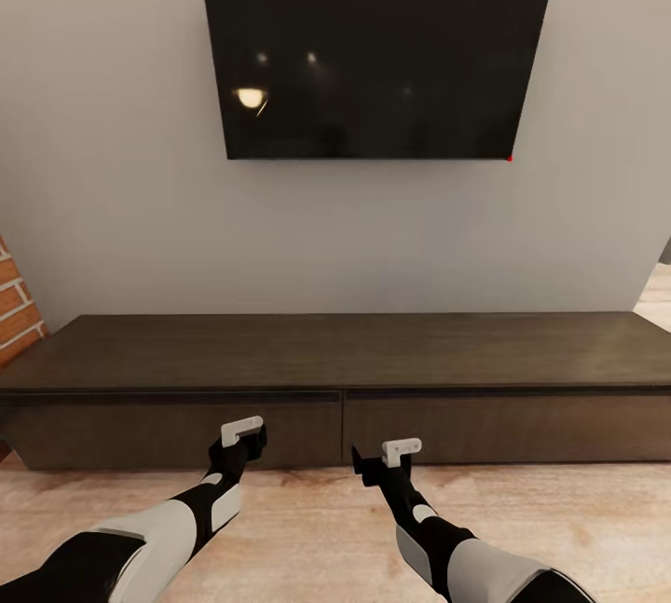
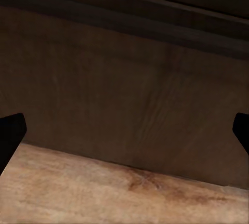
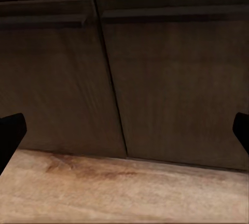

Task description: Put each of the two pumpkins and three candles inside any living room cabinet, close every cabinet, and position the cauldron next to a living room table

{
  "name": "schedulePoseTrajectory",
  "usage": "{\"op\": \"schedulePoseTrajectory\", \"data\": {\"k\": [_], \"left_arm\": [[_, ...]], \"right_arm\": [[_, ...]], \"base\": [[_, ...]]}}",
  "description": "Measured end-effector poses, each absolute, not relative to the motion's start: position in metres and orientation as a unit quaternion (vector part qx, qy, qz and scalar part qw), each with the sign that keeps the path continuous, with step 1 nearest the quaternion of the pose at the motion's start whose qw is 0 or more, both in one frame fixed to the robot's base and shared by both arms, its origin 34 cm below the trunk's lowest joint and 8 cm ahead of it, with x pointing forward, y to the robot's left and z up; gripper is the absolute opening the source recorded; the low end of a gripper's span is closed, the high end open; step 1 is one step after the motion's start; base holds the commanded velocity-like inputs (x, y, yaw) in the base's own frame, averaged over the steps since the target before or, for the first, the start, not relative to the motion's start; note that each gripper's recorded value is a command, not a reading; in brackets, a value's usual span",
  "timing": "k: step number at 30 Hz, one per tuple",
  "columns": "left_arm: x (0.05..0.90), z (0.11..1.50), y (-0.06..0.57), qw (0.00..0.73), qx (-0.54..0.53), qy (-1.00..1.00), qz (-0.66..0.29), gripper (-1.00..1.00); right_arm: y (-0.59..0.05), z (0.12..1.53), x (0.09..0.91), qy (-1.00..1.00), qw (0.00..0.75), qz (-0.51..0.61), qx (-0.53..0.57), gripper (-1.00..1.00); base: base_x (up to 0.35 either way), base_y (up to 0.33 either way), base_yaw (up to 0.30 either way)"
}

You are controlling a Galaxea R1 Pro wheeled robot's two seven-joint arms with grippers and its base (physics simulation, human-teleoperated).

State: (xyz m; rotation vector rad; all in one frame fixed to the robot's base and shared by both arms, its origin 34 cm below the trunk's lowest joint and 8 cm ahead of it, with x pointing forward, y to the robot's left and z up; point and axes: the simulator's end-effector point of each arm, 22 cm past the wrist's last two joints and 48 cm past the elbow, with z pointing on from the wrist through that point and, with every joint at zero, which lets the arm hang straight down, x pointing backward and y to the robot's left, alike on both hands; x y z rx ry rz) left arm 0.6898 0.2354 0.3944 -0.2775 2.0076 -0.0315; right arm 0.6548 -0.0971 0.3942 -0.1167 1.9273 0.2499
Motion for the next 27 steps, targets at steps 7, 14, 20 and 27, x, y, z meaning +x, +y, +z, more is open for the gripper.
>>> {"op": "schedulePoseTrajectory", "data": {"k": [7, 14, 20, 27], "left_arm": [[0.69, 0.395, 0.236, 0.529, -0.116, 0.841, -0.013, 1.0], [0.69, 0.396, 0.235, 0.53, -0.116, 0.84, -0.013, 1.0], [0.691, 0.398, 0.236, 0.531, -0.116, 0.839, -0.013, 1.0], [0.691, 0.399, 0.236, 0.532, -0.116, 0.839, -0.013, 1.0]], "right_arm": [[-0.098, 0.382, 0.65, 0.835, 0.538, 0.105, -0.047, 1.0], [-0.098, 0.383, 0.65, 0.836, 0.537, 0.104, -0.047, 1.0], [-0.098, 0.384, 0.65, 0.835, 0.538, 0.104, -0.047, 1.0], [-0.098, 0.385, 0.65, 0.835, 0.539, 0.104, -0.046, 1.0]], "base": [[0.0, 0.0, -0.088], [0.0, 0.0, -0.268], [0.0, 0.0, -0.273], [0.0, 0.0, -0.04]]}}
